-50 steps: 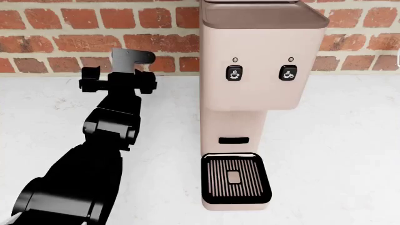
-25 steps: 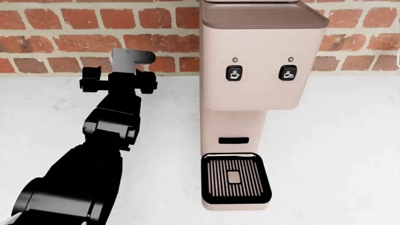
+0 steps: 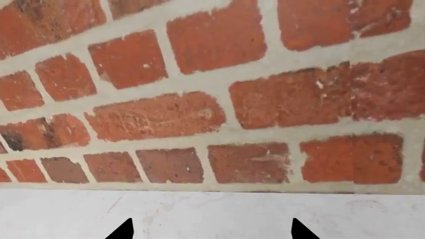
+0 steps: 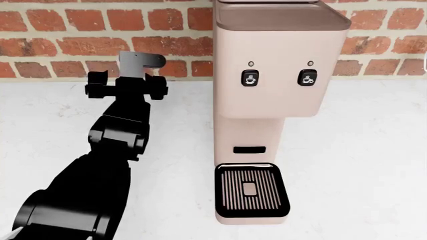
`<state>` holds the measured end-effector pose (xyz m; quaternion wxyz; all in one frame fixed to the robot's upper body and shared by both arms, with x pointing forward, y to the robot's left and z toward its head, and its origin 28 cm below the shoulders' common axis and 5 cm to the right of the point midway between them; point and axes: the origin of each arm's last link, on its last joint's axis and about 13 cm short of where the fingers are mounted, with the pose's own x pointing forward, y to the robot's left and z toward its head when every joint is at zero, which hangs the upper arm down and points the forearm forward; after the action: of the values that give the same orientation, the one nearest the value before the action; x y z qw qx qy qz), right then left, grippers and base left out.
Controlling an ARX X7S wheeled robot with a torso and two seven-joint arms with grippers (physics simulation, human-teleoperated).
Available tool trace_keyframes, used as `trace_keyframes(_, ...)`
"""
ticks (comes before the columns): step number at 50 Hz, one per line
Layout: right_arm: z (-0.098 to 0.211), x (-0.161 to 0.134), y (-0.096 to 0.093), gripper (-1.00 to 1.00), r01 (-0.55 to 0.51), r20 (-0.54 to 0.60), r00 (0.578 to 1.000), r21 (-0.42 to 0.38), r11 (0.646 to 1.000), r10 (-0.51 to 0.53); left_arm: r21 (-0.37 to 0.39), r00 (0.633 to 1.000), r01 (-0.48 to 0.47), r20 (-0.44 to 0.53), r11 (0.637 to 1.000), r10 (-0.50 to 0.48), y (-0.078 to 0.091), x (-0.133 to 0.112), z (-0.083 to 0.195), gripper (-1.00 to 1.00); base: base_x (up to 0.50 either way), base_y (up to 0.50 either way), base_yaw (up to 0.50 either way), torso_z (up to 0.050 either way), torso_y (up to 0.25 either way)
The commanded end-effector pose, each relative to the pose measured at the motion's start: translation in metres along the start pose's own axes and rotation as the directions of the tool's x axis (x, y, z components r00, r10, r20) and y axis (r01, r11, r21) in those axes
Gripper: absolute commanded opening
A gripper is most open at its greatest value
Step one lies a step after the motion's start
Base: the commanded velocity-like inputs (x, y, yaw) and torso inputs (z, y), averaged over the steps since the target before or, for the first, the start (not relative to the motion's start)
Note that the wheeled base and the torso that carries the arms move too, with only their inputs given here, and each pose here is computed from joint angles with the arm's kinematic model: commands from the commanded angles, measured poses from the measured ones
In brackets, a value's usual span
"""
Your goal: Pick the mug from the cabinet, place it under the coffee machine dispenser, and press the start button.
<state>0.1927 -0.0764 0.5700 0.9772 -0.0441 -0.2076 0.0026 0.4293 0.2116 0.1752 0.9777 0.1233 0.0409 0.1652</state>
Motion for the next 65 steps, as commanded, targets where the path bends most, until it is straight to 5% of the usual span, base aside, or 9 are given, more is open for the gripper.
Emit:
trace_keyframes(1,0.009,-0.024,-0.004,-1.00,-0.017,0.065,0.998,0.001,1.000,0.017,0.002,1.000,0.000,0.002,1.000,0.000,0.000,0.000,0.000,1.00,0.00,0.00,0.00,0.000,0.000)
trace_keyframes(41,-0.004,-0.036,-0.001,-1.00,-0.069,0.057,0.996,-0.030,0.997,0.071,-0.024,1.000,0.007,-0.011,1.000,-0.007,0.000,0.000,0.000,1.00,-0.41,0.07,0.00,0.000,0.000)
trace_keyframes(65,-0.075,-0.078,-0.018,-1.00,-0.071,-0.089,0.994,-0.026,0.997,0.068,0.005,1.000,0.002,0.001,1.000,-0.002,0.000,0.000,-0.001,1.00,0.00,0.00,0.00,0.000,0.000)
